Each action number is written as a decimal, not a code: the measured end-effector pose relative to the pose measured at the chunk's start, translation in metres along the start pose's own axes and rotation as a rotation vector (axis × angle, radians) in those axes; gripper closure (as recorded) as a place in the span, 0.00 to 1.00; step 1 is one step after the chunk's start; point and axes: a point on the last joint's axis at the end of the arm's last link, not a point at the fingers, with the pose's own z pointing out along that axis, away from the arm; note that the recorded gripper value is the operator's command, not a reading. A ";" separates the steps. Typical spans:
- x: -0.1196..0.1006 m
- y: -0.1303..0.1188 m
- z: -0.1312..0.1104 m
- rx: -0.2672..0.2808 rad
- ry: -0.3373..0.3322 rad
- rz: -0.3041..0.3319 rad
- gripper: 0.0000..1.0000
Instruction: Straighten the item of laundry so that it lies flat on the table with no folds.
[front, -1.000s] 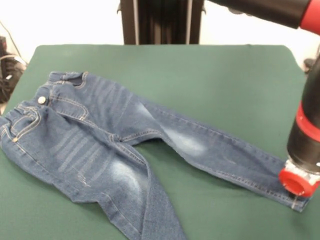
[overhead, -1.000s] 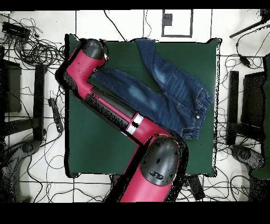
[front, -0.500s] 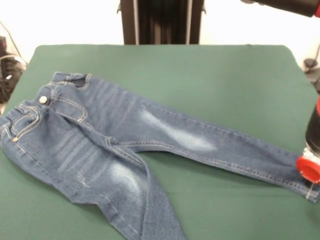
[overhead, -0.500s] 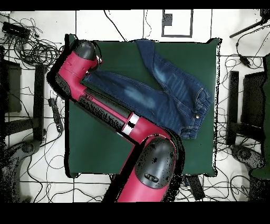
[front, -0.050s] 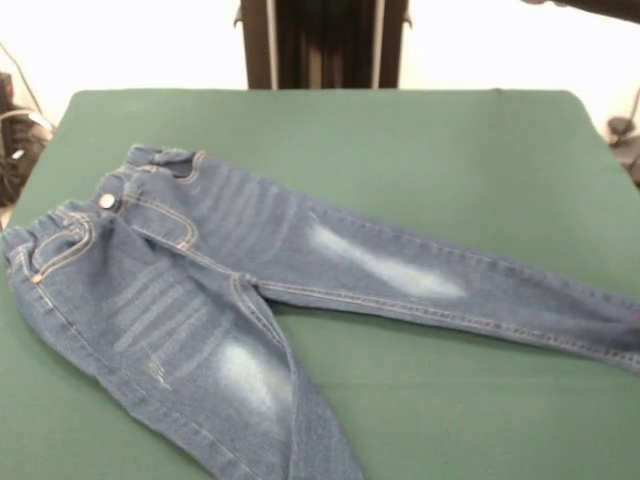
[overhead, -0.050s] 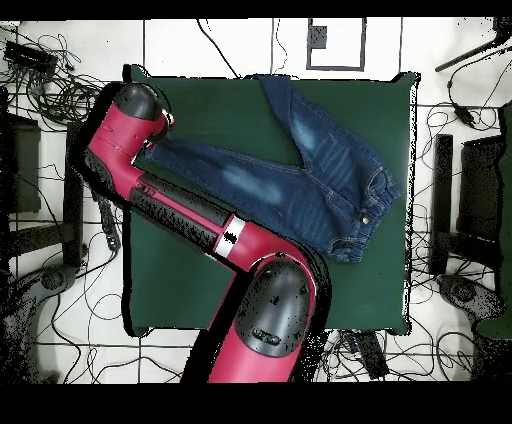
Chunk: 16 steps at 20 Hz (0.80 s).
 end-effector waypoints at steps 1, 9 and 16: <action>0.002 -0.003 0.000 0.000 -0.001 -0.004 1.00; 0.021 -0.029 0.004 0.002 -0.012 -0.017 1.00; 0.025 -0.031 0.004 0.005 -0.043 0.001 1.00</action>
